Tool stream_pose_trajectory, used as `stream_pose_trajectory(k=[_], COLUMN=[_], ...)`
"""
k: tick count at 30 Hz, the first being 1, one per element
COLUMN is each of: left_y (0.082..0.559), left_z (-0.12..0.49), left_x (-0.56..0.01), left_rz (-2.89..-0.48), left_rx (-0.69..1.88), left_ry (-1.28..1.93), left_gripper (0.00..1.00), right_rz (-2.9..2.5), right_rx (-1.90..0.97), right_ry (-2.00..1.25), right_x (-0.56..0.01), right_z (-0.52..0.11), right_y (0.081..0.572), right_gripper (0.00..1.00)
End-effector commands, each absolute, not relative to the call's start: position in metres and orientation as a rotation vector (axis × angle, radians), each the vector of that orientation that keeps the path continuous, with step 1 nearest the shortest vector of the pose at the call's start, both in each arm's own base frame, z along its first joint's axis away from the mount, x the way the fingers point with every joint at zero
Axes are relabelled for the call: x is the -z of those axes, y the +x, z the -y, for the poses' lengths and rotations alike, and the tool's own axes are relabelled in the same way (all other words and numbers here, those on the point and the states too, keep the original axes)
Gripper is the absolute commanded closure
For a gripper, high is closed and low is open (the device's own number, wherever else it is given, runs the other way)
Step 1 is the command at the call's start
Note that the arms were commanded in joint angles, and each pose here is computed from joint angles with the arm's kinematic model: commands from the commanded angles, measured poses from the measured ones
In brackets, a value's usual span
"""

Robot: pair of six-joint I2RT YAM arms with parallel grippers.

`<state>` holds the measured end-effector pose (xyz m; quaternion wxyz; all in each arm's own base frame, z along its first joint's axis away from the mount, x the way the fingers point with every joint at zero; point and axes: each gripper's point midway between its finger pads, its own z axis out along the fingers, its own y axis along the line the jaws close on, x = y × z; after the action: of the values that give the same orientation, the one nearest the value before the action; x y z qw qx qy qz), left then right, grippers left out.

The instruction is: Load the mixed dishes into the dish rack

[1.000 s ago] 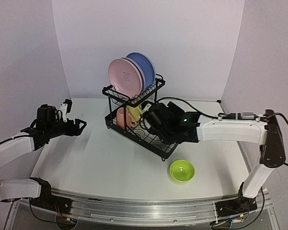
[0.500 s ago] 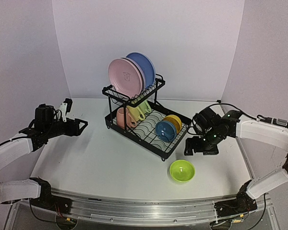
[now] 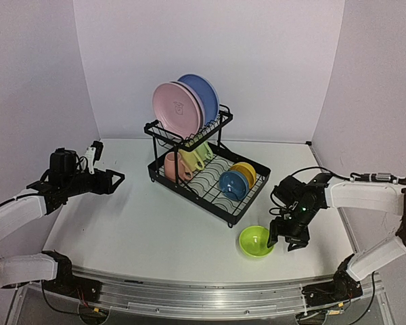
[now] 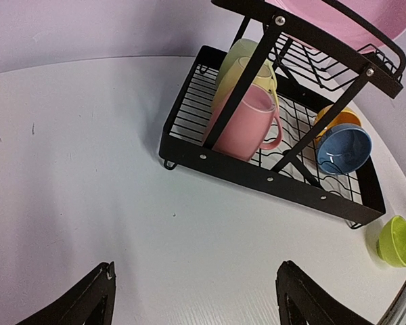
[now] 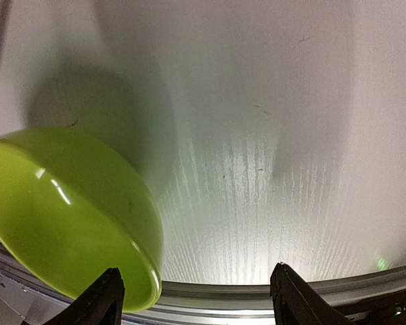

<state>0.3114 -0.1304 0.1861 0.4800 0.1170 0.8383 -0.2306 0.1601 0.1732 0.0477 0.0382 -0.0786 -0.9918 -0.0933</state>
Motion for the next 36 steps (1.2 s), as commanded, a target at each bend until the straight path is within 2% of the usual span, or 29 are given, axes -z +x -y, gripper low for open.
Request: stream_pose_trajectory(k=[1, 4, 6, 12, 13, 16, 20, 23, 29, 32, 36], left_y=[0.309, 0.308, 0.308, 0.307, 0.307, 0.308, 0.309, 0.310, 0.310, 0.304, 0.296], left_z=[0.129, 0.129, 0.128, 0.125, 0.125, 0.124, 0.123, 0.122, 0.127, 0.137, 0.149], left_x=[-0.193, -0.193, -0.191, -0.191, -0.190, -0.189, -0.187, -0.186, -0.203, -0.230, -0.254], left_rz=[-2.030, -2.029, -2.033, -2.034, -2.037, -2.039, -2.042, -2.044, -1.999, -1.898, -1.795], left_rx=[0.570, 0.565, 0.562, 0.544, 0.539, 0.530, 0.522, 0.513, 0.525, 0.566, 0.615], left_ry=[0.285, 0.285, 0.281, 0.277, 0.276, 0.277, 0.277, 0.274, 0.324, 0.407, 0.491], left_gripper=[0.19, 0.19, 0.20, 0.20, 0.20, 0.20, 0.20, 0.20, 0.22, 0.23, 0.24], right_rz=[3.022, 3.018, 3.004, 2.968, 2.971, 3.048, 3.271, 3.487, 3.618, 3.602, 3.730], right_rx=[0.353, 0.388, 0.403, 0.450, 0.445, 0.315, -0.140, -0.504, -1.146, -1.295, -1.223], right_ry=[-0.313, -0.324, -0.325, -0.312, -0.315, -0.268, -0.102, 0.149, 0.725, 0.900, 0.947], right_x=[-0.037, -0.033, -0.030, -0.033, -0.037, -0.060, -0.108, -0.159, -0.228, -0.239, -0.240], right_z=[-0.186, -0.193, -0.198, -0.210, -0.210, -0.198, -0.161, -0.157, -0.194, -0.212, -0.232], right_y=[0.171, 0.178, 0.181, 0.184, 0.184, 0.189, 0.203, 0.232, 0.288, 0.306, 0.319], right_gripper=[0.35, 0.44, 0.53, 0.97, 1.00, 1.00, 1.00, 1.00, 1.00, 1.00, 1.00])
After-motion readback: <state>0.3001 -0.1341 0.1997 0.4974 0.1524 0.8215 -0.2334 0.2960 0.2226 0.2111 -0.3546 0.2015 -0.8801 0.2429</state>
